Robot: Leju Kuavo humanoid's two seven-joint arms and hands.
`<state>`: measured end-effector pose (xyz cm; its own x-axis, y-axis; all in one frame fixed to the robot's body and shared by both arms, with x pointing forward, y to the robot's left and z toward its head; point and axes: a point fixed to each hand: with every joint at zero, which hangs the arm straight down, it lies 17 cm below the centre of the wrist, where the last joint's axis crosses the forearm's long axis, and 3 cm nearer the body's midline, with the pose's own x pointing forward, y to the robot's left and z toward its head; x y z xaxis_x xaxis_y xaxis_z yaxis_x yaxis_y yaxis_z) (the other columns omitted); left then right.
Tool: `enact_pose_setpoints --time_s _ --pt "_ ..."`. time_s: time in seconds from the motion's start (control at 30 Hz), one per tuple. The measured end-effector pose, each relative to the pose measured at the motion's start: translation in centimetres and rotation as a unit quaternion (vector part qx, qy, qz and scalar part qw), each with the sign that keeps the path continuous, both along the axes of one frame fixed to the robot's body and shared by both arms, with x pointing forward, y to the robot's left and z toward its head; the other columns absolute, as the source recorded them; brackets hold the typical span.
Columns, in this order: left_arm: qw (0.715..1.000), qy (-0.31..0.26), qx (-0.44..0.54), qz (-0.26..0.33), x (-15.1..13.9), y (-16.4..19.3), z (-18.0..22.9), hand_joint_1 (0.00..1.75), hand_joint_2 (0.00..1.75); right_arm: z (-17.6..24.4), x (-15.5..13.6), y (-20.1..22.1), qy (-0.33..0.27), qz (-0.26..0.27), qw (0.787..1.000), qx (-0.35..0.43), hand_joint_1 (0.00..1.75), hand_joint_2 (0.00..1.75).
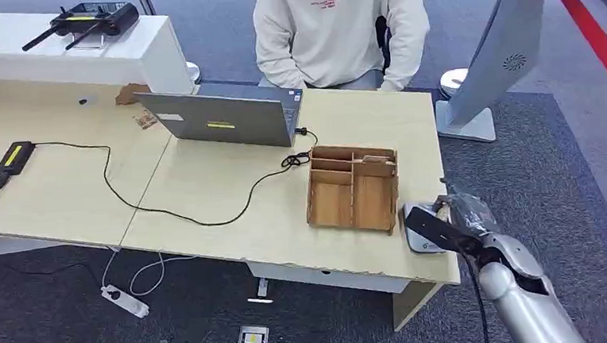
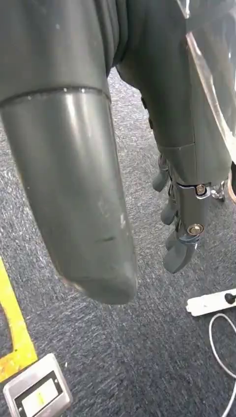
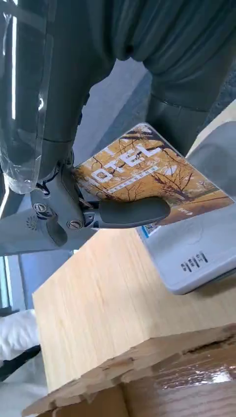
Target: Pass the card to the sensor for recognition and then transmit it.
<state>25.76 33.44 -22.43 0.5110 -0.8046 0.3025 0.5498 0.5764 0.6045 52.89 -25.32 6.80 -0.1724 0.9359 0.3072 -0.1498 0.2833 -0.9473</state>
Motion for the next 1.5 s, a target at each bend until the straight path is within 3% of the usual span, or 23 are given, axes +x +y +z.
enact_pose_setpoints --time_s 0.4,1.1,1.27,1.5 --pt "1.000 0.003 0.007 0.003 -0.3 0.3 -0.1 0.00 0.00 -1.9 -0.2 0.8 0.022 0.008 1.000 0.004 1.75 1.75" --pt "1.000 0.001 0.011 -0.005 -0.7 0.3 -0.2 0.00 0.00 -1.3 0.2 0.7 0.020 0.003 1.000 0.019 1.75 1.75" --pt "1.000 -0.008 0.014 -0.020 -0.4 0.0 0.0 0.00 0.00 3.2 1.9 0.0 -0.026 0.000 0.999 0.033 1.75 1.75" --pt "0.999 -0.016 0.016 -0.040 0.1 -0.4 0.2 0.00 0.00 16.9 5.2 -2.4 -0.129 -0.005 0.990 0.054 1.75 1.75"
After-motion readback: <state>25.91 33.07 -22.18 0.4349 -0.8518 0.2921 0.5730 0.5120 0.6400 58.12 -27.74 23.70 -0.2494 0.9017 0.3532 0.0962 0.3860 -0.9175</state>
